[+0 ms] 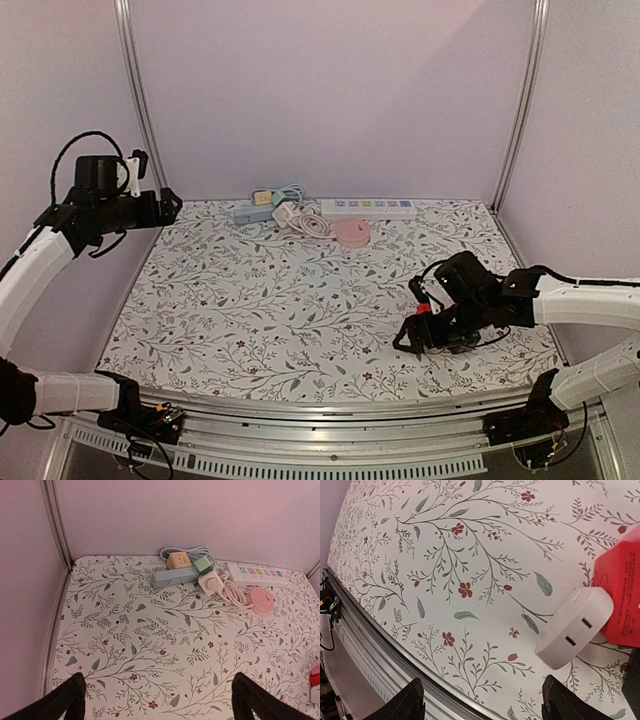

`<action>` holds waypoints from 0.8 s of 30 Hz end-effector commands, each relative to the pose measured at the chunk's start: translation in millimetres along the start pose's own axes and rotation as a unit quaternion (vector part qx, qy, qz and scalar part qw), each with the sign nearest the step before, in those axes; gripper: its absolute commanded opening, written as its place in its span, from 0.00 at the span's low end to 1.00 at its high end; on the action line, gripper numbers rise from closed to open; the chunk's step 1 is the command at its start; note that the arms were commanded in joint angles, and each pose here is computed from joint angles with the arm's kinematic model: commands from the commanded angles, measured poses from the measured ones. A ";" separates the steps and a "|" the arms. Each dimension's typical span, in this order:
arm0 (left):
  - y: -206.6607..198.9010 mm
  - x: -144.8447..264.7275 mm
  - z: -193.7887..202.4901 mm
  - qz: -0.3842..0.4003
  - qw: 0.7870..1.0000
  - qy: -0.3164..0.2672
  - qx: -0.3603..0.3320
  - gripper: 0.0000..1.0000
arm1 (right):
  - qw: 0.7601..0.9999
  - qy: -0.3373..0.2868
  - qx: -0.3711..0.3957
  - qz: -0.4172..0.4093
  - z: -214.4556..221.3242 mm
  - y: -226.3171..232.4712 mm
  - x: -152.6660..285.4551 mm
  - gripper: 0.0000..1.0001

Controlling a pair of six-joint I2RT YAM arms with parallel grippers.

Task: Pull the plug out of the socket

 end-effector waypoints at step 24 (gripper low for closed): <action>-44.0 -22.9 30.4 0.071 0.994 0.074 -0.047 1.00 | 0.957 -0.073 -0.108 0.259 -34.6 -52.2 64.4 0.85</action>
Point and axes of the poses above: each gripper's point midway between its finger pads, its own x axis back along the fingers, its own y axis along the line the jaws close on, z = x × y, the point moved 8 cm from there along x, back along the fingers, and after that the axes turned 2 degrees about x, right-handed, at the moved point
